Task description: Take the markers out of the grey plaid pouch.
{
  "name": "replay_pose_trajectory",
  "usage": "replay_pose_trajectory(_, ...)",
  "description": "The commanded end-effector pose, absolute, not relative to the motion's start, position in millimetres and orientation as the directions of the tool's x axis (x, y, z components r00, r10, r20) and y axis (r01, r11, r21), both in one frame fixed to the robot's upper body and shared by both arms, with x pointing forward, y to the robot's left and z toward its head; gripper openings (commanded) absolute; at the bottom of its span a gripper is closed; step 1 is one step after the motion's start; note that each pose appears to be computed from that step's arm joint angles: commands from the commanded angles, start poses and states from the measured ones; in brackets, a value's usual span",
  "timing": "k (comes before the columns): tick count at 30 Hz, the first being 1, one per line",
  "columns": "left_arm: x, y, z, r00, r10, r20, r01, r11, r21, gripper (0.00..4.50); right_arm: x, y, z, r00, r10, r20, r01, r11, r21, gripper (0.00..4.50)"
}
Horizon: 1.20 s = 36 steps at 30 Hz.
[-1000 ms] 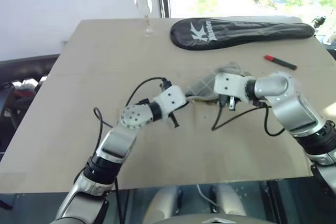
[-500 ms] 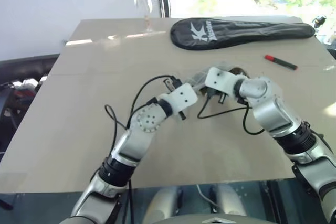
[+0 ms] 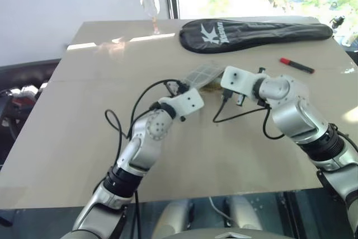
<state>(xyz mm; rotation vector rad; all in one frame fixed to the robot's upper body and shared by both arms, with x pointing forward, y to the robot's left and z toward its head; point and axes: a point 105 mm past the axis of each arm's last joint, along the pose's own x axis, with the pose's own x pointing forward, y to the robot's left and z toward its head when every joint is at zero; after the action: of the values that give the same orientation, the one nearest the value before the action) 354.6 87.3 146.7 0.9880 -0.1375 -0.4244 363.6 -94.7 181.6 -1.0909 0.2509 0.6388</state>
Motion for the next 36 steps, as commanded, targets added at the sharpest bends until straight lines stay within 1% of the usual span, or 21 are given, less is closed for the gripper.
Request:
replay_pose_trajectory(1,357.5,107.2,154.5,0.936,-0.350,-0.044,0.226,0.499,0.837,0.00,364.0,-127.6,187.5,0.833,0.282,-0.477,-0.550,0.324,-0.770,0.39)
replay_pose_trajectory(6,354.2,134.8,151.0,0.955,-0.292,-0.059,0.202,0.490,0.848,0.00,361.7,-193.0,174.1,0.847,0.099,-0.523,-0.520,0.367,-0.772,0.39)
replay_pose_trajectory(9,348.8,149.7,146.8,0.963,-0.259,-0.076,0.198,0.485,0.852,0.00,357.6,-227.1,167.5,0.840,0.006,-0.542,-0.492,0.430,-0.757,0.39)
replay_pose_trajectory(12,341.4,163.9,143.6,0.971,-0.222,-0.088,0.187,0.479,0.858,0.00,351.0,-255.0,162.1,0.828,-0.072,-0.557,-0.470,0.452,-0.758,0.39)
replay_pose_trajectory(14,335.4,172.4,141.6,0.975,-0.200,-0.096,0.182,0.474,0.862,0.00,344.7,-265.3,158.3,0.815,-0.090,-0.573,-0.472,0.471,-0.745,1.39)
replay_pose_trajectory(15,332.4,177.1,140.3,0.977,-0.189,-0.102,0.182,0.473,0.862,0.00,341.3,-267.5,156.9,0.808,-0.090,-0.582,-0.478,0.477,-0.737,1.69)
replay_pose_trajectory(16,328.7,183.6,139.9,0.979,-0.172,-0.105,0.176,0.471,0.865,0.00,337.3,-268.9,154.9,0.800,-0.082,-0.595,-0.491,0.481,-0.726,2.17)
replay_pose_trajectory(18,324.2,192.0,140.2,0.983,-0.153,-0.105,0.166,0.470,0.867,0.67,332.8,-270.1,152.9,0.791,-0.072,-0.608,-0.506,0.484,-0.715,3.16)
replay_pose_trajectory(19,322.1,194.7,140.5,0.983,-0.149,-0.105,0.165,0.472,0.866,0.73,332.4,-270.1,153.9,0.797,-0.067,-0.601,-0.502,0.481,-0.719,3.32)
replay_pose_trajectory(20,320.4,196.5,140.3,0.983,-0.149,-0.108,0.167,0.475,0.864,1.33,333.0,-269.7,156.0,0.806,-0.063,-0.588,-0.495,0.474,-0.728,3.98)
replay_pose_trajectory(21,317.3,200.1,139.6,0.982,-0.150,-0.113,0.171,0.472,0.865,1.74,332.6,-267.4,158.9,0.812,-0.044,-0.582,-0.497,0.472,-0.728,4.39)
replay_pose_trajectory(22,314.8,203.5,139.1,0.982,-0.149,-0.117,0.174,0.468,0.866,1.96,331.9,-265.0,161.4,0.815,-0.027,-0.579,-0.502,0.467,-0.728,4.50)
replay_pose_trajectory(24,309.6,212.6,138.3,0.983,-0.138,-0.122,0.172,0.454,0.874,2.75,328.1,-260.5,166.3,0.813,0.017,-0.583,-0.520,0.473,-0.711,4.50)
replay_pose_trajectory(25,306.6,218.7,136.8,0.984,-0.124,-0.128,0.171,0.447,0.878,3.38,325.3,-255.5,169.1,0.811,0.058,-0.583,-0.536,0.476,-0.698,4.50)
replay_pose_trajectory(27,300.6,230.8,131.9,0.985,-0.089,-0.148,0.172,0.444,0.879,4.30,321.8,-244.2,175.9,0.814,0.148,-0.562,-0.549,0.510,-0.662,4.50)
replay_pose_trajectory(29,293.4,245.2,126.3,0.985,-0.043,-0.165,0.167,0.439,0.883,4.42,318.3,-227.9,183.7,0.814,0.269,-0.515,-0.570,0.542,-0.618,4.50)
replay_pose_trajectory(31,285.7,256.5,118.4,0.982,-0.007,-0.190,0.173,0.447,0.878,4.42,305.5,-207.0,180.5,0.762,0.422,-0.490,-0.645,0.554,-0.526,4.50)
replay_pose_trajectory(32,282.2,259.7,115.0,0.980,0.004,-0.198,0.171,0.484,0.858,4.42,296.1,-199.7,173.5,0.724,0.477,-0.498,-0.688,0.545,-0.479,4.50)
replay_pose_trajectory(33,279.0,260.5,111.9,0.979,0.005,-0.204,0.170,0.534,0.828,4.42,287.0,-193.1,167.7,0.688,0.526,-0.500,-0.725,0.526,-0.444,4.50)
replay_pose_trajectory(35,272.3,251.2,106.0,0.975,-0.042,-0.216,0.180,0.718,0.673,4.42,269.5,-179.7,160.2,0.618,0.636,-0.462,-0.786,0.506,-0.354,4.50)
replay_pose_trajectory(36,268.7,244.9,103.9,0.972,-0.079,-0.219,0.197,0.781,0.592,4.42,264.6,-177.3,159.2,0.607,0.667,-0.433,-0.795,0.512,-0.326,4.50)
